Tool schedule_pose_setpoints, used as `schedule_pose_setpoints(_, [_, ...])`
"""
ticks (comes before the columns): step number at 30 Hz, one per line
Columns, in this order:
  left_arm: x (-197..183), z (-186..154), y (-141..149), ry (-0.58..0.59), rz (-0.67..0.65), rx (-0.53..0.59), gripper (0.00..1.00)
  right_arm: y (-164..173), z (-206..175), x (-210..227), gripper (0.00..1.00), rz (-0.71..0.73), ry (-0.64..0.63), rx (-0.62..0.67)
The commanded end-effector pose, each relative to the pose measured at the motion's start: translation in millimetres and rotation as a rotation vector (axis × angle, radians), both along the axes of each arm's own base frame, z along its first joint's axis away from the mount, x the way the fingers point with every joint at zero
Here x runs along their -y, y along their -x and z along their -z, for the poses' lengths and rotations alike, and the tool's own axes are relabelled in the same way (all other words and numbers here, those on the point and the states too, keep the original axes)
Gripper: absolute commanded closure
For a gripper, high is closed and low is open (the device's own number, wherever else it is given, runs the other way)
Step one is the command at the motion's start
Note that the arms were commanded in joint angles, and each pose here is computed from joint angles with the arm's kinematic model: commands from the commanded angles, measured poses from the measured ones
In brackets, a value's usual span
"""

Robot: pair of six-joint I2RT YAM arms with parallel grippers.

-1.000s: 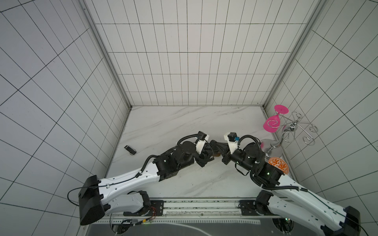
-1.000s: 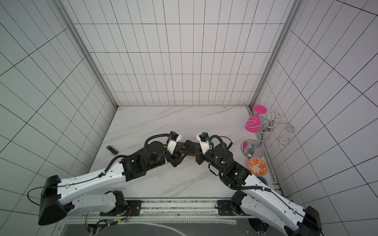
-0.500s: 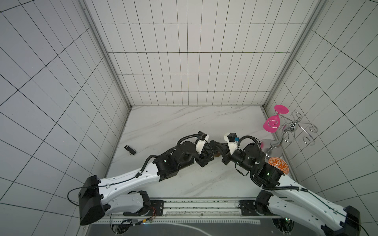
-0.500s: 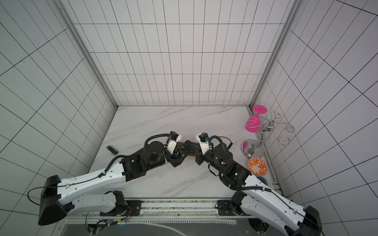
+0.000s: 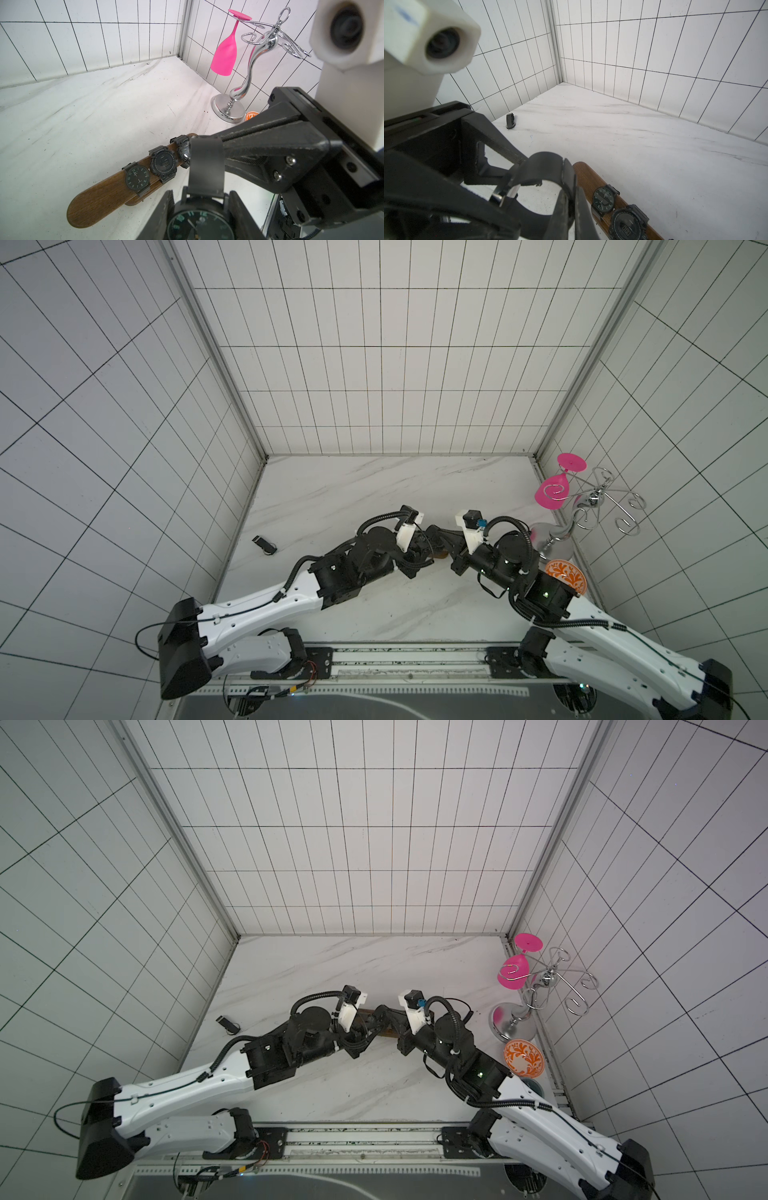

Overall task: Place watch on stand
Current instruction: Place the watch on the stand.

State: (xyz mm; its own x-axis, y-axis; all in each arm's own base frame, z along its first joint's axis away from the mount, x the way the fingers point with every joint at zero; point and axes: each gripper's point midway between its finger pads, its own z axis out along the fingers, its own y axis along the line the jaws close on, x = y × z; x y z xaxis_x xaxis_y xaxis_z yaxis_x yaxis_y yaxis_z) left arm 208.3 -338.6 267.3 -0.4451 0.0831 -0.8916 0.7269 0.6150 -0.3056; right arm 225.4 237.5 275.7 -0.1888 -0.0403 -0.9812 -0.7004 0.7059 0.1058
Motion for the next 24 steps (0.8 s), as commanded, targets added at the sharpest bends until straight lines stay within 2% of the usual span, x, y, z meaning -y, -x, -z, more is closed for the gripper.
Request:
schedule_pose_setpoints(1, [1.9,-10.5,-1.9,0.028,0.002,0.020,0.66,0.0,-36.8,1.5,1.00,0.012,-0.055,0.074])
schedule_pose_setpoints(9, [-4.5,-6.6,-10.8,-0.005,-0.055,0.013,0.68,-5.2,-33.4,1.3,0.99,0.035,-0.050,0.049])
schedule_pose_setpoints(11, [-7.4,-1.9,-16.2,-0.020,-0.077,-0.005,0.70,-6.5,-33.3,2.5,0.90,0.046,-0.049,0.042])
schedule_pose_setpoints(15, [-21.8,6.3,-32.0,-0.052,-0.147,-0.035,0.72,-14.4,-30.8,16.0,0.63,0.134,-0.041,0.018])
schedule_pose_setpoints(20, [-58.0,20.7,-59.8,-0.136,-0.276,-0.071,0.72,-33.3,-26.1,63.6,0.34,0.395,-0.005,-0.009])
schedule_pose_setpoints(24, [-99.0,39.9,-91.5,-0.211,-0.412,-0.154,0.73,-47.1,-14.9,105.9,0.23,0.563,-0.018,-0.069])
